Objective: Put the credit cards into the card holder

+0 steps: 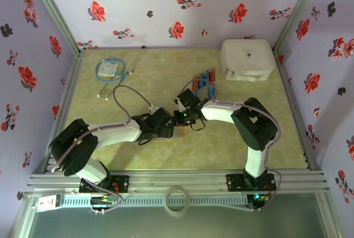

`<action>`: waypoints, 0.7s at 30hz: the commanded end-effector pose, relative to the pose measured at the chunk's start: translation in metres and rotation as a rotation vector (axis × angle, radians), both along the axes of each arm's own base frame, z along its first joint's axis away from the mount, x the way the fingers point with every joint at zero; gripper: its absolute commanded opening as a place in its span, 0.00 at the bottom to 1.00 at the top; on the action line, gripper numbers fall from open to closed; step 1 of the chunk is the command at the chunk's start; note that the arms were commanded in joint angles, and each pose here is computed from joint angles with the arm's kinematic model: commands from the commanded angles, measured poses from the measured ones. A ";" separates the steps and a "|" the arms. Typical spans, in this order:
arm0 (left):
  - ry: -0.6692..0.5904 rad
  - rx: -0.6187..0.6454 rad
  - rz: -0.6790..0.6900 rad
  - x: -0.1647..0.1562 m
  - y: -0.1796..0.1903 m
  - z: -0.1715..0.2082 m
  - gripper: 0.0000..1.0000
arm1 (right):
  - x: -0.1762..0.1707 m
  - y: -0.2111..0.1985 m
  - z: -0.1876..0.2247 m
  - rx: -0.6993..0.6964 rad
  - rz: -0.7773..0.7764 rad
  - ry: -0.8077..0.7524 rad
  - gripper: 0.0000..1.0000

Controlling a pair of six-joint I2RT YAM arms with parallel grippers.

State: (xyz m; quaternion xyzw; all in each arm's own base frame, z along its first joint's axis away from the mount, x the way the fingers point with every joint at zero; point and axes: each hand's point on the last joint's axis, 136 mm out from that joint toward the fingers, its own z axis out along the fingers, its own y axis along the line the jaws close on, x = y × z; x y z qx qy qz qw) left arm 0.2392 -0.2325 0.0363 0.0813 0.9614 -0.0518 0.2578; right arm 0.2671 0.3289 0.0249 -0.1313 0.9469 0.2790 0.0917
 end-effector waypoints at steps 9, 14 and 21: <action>0.028 0.090 -0.002 -0.009 0.015 -0.020 1.00 | 0.006 0.005 0.021 0.032 -0.020 -0.015 0.21; 0.029 0.093 0.005 -0.010 0.018 -0.021 1.00 | 0.009 0.000 0.027 0.024 -0.041 -0.036 0.34; 0.029 0.092 0.012 -0.011 0.020 -0.022 1.00 | 0.006 -0.001 0.013 0.016 -0.051 -0.011 0.36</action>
